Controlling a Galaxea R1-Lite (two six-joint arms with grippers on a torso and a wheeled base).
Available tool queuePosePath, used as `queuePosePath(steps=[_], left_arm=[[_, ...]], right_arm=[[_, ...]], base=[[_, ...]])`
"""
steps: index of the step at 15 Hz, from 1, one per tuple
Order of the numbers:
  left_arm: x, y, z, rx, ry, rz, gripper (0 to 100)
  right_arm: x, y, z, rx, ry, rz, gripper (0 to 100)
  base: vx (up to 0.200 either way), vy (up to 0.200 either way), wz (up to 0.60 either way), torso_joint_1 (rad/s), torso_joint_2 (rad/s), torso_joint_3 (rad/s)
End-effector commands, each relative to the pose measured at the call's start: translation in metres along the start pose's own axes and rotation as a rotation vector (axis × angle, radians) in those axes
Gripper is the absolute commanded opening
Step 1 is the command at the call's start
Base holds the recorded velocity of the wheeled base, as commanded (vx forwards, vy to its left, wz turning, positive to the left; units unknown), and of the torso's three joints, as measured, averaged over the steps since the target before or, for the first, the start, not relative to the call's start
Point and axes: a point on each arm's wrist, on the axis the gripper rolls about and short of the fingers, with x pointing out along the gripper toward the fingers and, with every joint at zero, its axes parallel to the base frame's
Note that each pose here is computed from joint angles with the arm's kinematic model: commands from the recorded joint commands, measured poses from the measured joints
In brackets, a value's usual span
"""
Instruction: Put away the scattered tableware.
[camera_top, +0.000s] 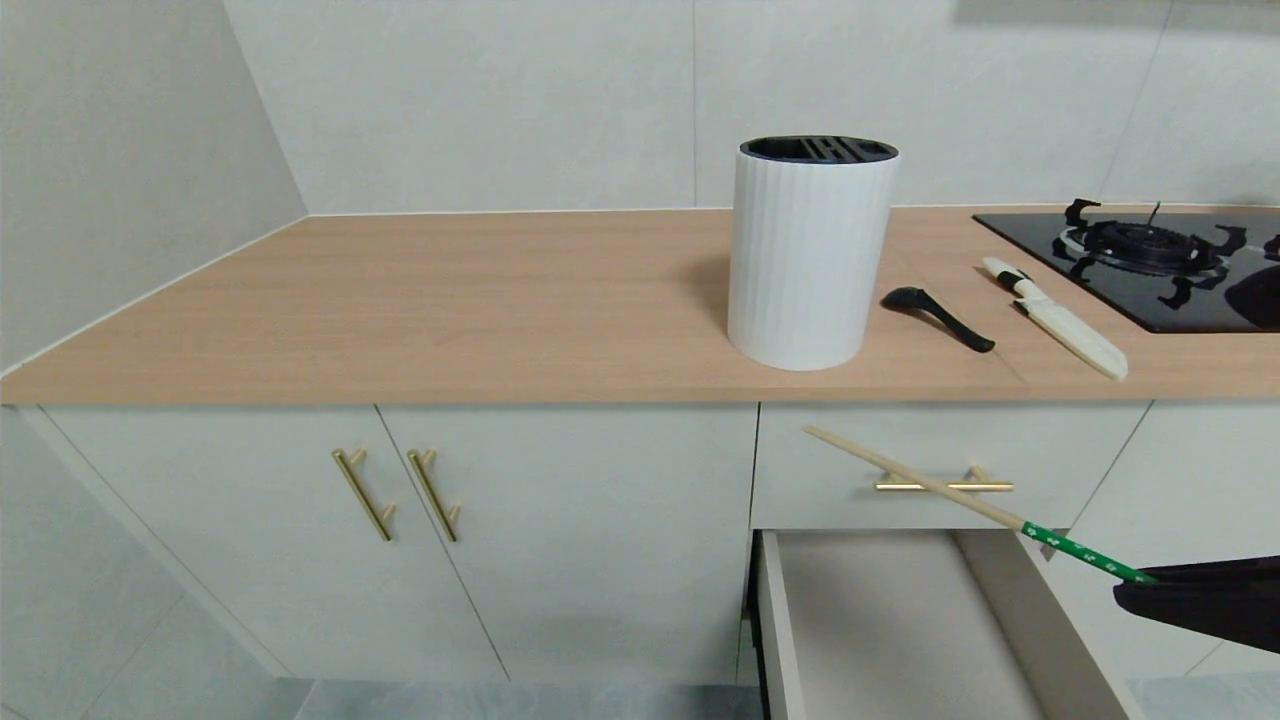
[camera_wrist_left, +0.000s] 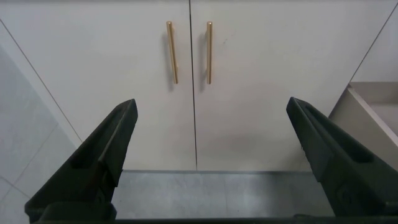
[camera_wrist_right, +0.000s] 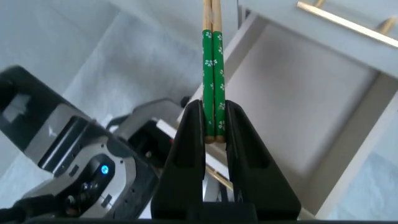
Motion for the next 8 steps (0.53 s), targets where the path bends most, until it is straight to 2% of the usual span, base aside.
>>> queuePosePath(steps=[1, 8], left_arm=[[0.0, 0.0, 0.0, 0.0, 0.001, 0.0, 100], [0.0, 0.0, 0.0, 0.0, 0.001, 0.0, 100]], right_arm=[[0.008, -0.001, -0.001, 0.004, 0.033, 0.003, 0], [0.02, -0.003, -0.001, 0.013, 0.081, 0.001, 0]], base=[[0.0, 0.0, 0.0, -0.105, 0.26, 0.163], [0.0, 0.0, 0.0, -0.147, 0.43, 0.272]])
